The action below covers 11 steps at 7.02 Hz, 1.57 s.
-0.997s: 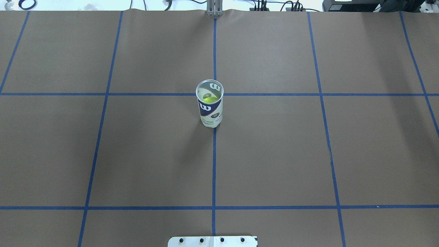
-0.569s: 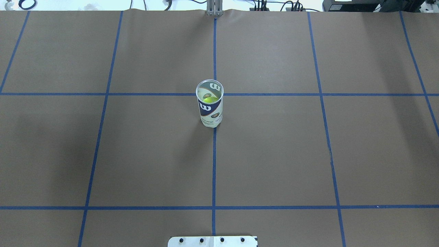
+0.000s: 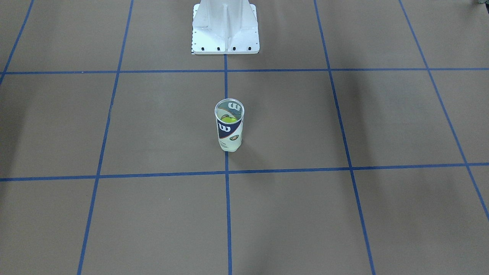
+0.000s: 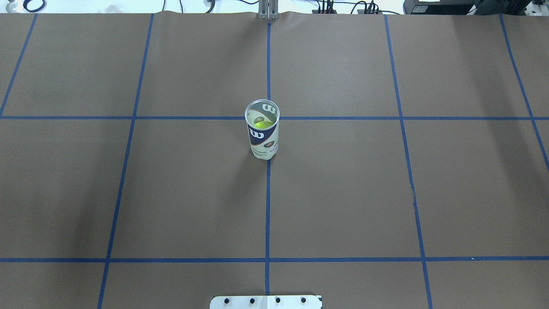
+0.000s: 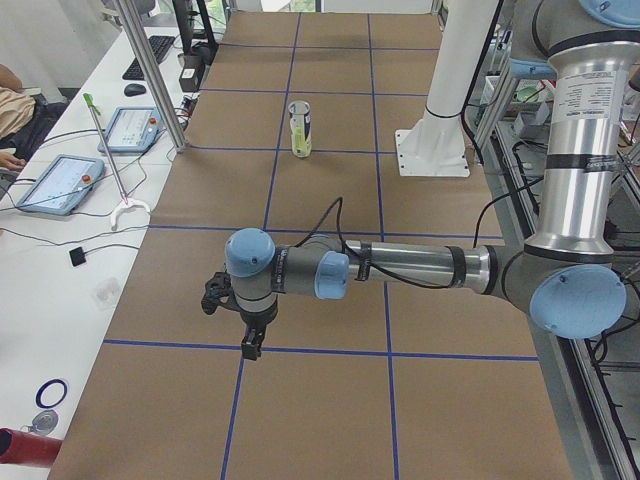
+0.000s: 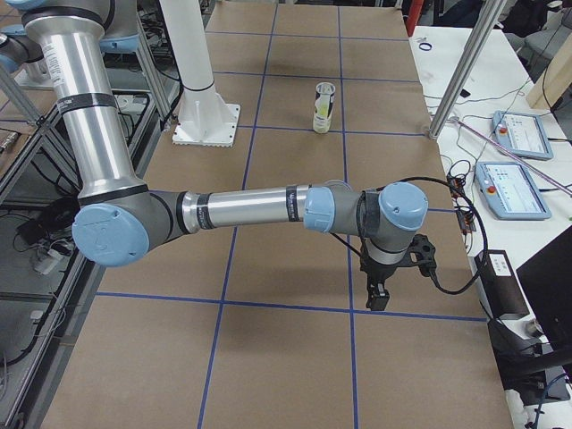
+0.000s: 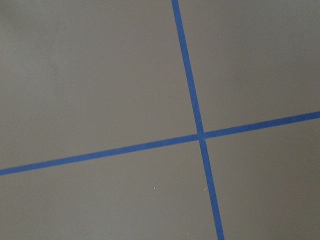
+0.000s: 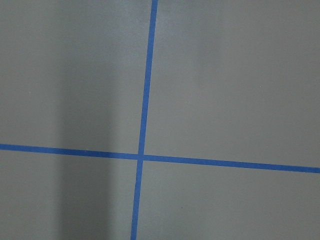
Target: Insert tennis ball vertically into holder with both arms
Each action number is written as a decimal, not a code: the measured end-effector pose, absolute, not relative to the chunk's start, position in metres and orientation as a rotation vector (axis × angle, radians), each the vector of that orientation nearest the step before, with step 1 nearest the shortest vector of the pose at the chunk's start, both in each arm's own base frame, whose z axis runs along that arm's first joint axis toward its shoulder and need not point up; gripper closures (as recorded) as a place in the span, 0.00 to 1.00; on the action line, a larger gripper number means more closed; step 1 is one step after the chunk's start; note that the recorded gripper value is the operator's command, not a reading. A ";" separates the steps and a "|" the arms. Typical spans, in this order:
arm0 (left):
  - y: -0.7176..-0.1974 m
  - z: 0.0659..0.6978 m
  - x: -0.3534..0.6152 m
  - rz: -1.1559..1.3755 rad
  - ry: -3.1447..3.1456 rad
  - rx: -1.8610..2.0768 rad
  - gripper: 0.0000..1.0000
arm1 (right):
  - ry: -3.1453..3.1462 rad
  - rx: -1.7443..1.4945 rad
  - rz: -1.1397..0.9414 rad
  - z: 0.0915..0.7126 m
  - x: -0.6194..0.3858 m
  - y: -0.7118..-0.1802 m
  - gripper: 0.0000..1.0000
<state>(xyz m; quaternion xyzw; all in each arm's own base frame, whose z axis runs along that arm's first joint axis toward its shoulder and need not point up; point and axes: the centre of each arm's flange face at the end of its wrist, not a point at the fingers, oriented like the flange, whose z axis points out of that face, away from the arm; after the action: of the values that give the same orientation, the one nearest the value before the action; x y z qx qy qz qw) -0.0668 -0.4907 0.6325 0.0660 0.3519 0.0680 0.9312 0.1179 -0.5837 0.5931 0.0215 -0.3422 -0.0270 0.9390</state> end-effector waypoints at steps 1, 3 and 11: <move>-0.479 0.632 -0.067 0.130 0.722 0.129 0.00 | -0.690 0.051 -0.048 0.587 0.118 -0.584 0.00; -0.474 0.638 -0.066 0.097 0.721 0.106 0.00 | -0.678 0.057 -0.030 0.578 0.117 -0.584 0.00; -0.476 0.655 -0.064 0.097 0.721 0.088 0.00 | -0.687 0.020 -0.014 0.606 0.114 -0.562 0.00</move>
<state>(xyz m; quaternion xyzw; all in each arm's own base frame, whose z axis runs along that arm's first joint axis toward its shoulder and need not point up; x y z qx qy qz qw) -0.0641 -0.4762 0.6553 0.0429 0.3525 0.0474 0.9336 0.1140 -0.5619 0.6056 0.0097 -0.3366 -0.0071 0.9416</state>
